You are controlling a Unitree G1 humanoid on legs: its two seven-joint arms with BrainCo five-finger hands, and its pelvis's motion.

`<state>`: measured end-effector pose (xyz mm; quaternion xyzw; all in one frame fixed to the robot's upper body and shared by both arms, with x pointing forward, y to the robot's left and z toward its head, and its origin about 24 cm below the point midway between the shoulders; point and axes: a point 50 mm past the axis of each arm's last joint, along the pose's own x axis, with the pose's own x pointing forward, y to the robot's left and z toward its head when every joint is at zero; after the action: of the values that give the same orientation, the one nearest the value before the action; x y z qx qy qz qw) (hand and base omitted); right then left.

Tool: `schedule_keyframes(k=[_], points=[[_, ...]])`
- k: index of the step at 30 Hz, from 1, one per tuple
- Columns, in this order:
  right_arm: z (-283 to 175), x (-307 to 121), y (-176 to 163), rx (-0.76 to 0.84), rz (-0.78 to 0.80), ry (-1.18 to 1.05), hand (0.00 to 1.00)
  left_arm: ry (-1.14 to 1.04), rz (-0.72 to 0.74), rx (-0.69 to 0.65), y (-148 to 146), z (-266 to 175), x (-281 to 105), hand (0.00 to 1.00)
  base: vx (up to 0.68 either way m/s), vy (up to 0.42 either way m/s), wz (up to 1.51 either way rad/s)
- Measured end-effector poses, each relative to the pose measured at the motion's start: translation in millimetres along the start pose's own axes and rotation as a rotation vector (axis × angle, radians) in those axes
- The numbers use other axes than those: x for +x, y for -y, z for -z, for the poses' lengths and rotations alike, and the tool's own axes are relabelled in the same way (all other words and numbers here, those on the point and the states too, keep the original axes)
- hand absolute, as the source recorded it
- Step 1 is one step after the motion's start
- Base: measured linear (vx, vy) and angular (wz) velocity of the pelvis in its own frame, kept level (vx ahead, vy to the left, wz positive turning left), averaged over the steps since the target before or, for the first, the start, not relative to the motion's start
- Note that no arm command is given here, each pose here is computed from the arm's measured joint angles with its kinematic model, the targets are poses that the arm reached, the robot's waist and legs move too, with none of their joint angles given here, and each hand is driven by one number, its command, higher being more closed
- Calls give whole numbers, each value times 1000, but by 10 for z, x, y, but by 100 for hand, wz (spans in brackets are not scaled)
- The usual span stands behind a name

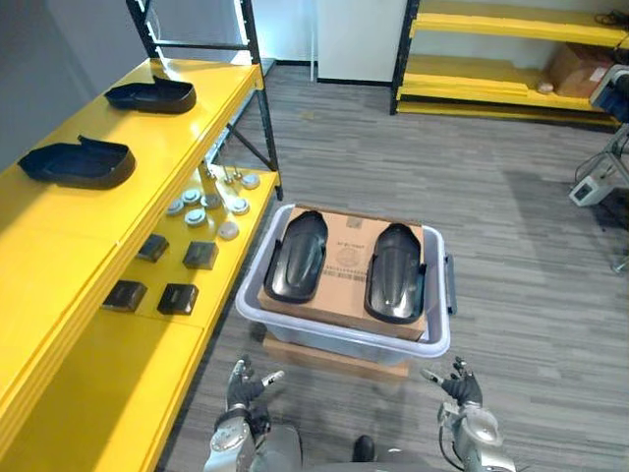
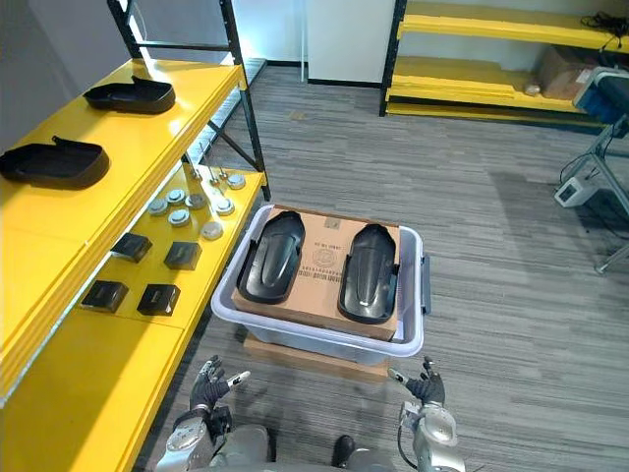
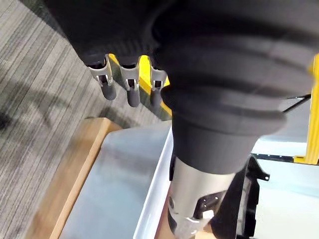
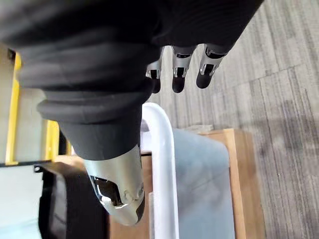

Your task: Walk over and take plastic housings, then place them on the shelf

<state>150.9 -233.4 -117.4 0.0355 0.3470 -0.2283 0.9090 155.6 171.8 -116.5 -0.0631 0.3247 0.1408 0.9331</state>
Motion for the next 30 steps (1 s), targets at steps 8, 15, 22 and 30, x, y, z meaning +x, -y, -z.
schedule_keyframes(k=[8,15,22,30], points=[[205,-65,118,37,47,-71,0,-50,-45,50,-231,126,-35,0,66,83,-29],[-46,-11,544,123,200,18,0,-45,-69,81,-380,111,-46,0,41,24,-29],[-1233,-126,959,156,326,494,0,-28,-56,77,-404,89,-69,0,59,12,-17],[-2133,-326,679,15,333,857,0,-18,-36,84,-353,68,-57,0,13,9,4]])
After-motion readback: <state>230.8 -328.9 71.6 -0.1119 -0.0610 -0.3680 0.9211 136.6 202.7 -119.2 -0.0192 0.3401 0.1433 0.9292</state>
